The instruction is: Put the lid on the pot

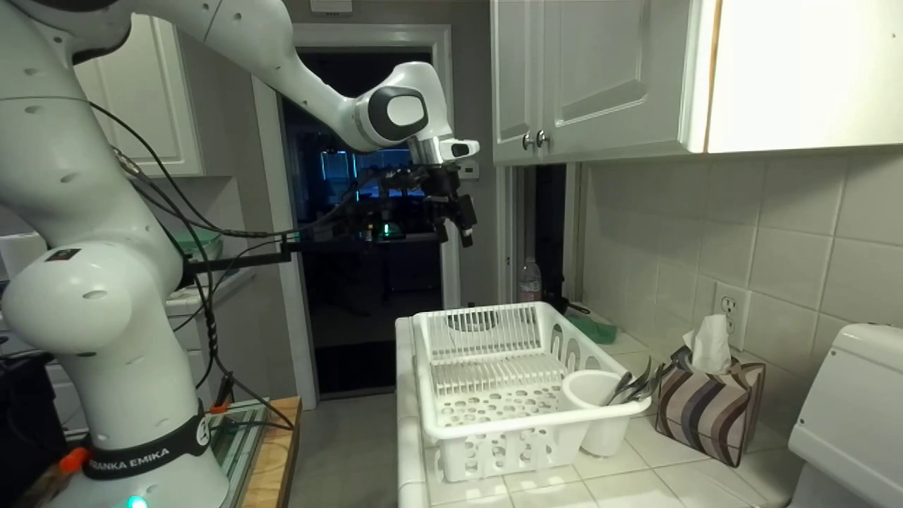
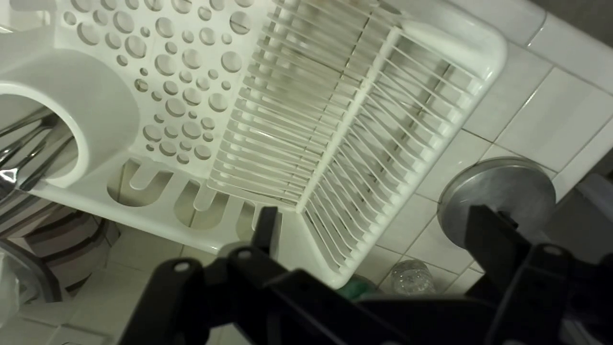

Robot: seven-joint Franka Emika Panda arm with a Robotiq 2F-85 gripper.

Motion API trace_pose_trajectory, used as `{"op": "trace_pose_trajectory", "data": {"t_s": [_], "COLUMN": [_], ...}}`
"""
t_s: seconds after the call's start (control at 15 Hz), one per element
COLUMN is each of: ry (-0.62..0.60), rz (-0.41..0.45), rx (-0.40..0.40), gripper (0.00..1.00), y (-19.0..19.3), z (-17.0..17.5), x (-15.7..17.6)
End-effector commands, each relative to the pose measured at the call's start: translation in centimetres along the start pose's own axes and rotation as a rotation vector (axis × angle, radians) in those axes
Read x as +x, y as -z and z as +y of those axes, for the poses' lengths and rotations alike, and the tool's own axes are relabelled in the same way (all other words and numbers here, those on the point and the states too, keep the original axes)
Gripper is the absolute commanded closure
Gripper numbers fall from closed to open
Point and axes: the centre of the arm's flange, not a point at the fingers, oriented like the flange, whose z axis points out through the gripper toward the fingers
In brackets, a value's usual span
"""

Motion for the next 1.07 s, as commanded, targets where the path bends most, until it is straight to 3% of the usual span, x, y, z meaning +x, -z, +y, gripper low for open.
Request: {"op": "trace_pose_trajectory", "data": {"t_s": [0.0, 0.47, 1.0], "ry": [0.000, 0.011, 0.201], "rz": [0.000, 0.003, 0.056], "rx": [0.000, 0.010, 0.064], "gripper": [0.00, 0.00, 0.00], "y": [0.0, -0.8, -4.7], "z": [0.0, -0.3, -2.2], "x": [0.0, 0.7, 4.9]}}
